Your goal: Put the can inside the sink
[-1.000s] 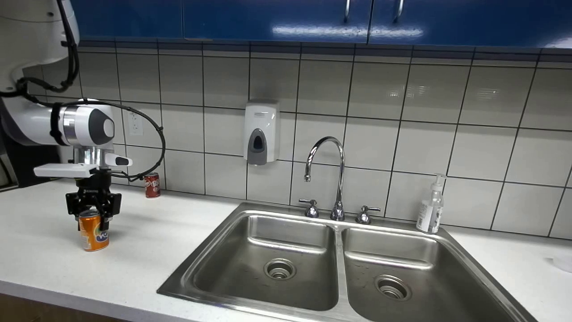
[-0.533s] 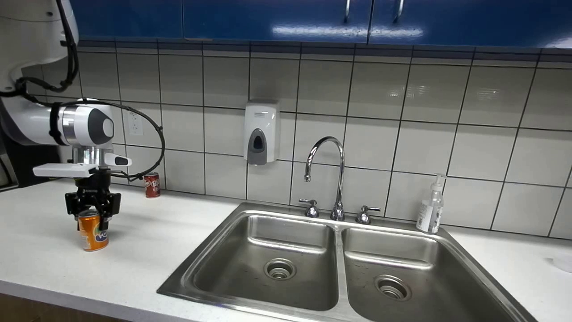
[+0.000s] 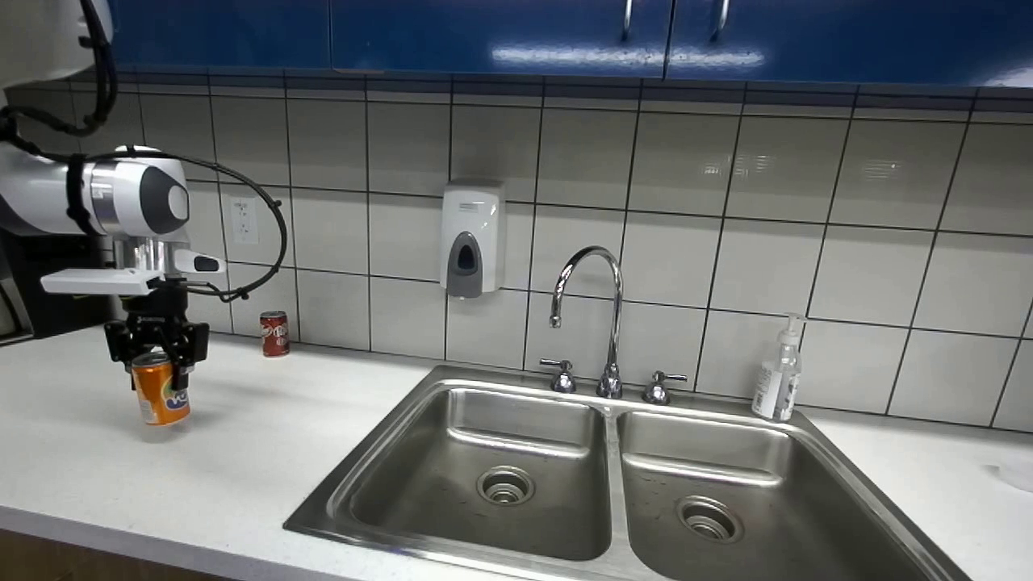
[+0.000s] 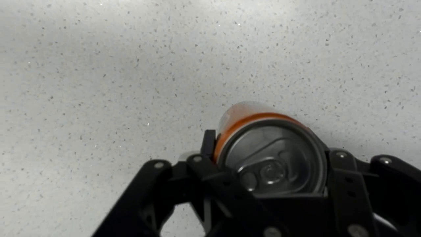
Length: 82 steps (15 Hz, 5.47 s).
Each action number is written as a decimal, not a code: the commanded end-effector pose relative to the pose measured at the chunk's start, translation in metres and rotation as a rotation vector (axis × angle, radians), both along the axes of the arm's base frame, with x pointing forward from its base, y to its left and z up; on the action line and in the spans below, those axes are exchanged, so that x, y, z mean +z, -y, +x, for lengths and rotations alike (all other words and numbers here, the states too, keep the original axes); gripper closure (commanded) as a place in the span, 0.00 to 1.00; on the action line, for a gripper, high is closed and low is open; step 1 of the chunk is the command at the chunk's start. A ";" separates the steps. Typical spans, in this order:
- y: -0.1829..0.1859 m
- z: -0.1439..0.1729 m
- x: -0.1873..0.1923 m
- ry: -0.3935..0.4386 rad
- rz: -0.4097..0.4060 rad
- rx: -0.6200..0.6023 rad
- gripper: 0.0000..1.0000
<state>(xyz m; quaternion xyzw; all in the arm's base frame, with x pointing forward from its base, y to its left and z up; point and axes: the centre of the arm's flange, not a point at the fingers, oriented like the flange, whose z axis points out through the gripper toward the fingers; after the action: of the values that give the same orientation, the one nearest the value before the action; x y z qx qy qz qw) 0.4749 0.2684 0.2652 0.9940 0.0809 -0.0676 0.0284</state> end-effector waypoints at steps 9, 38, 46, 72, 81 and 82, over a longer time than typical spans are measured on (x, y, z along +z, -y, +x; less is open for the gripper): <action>0.089 -0.034 0.034 0.071 -0.004 -0.132 0.61; 0.453 0.022 0.012 0.025 0.009 -0.324 0.61; 0.466 0.044 -0.062 -0.065 -0.015 -0.284 0.61; 0.469 0.057 -0.192 -0.202 -0.004 -0.195 0.04; 0.463 0.057 -0.177 -0.178 -0.014 -0.188 0.00; 0.463 0.057 -0.172 -0.170 -0.016 -0.187 0.00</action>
<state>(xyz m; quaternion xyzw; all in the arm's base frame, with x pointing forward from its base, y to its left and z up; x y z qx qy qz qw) 0.5300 -0.1936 0.0797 0.9857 -0.0220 -0.1654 0.0219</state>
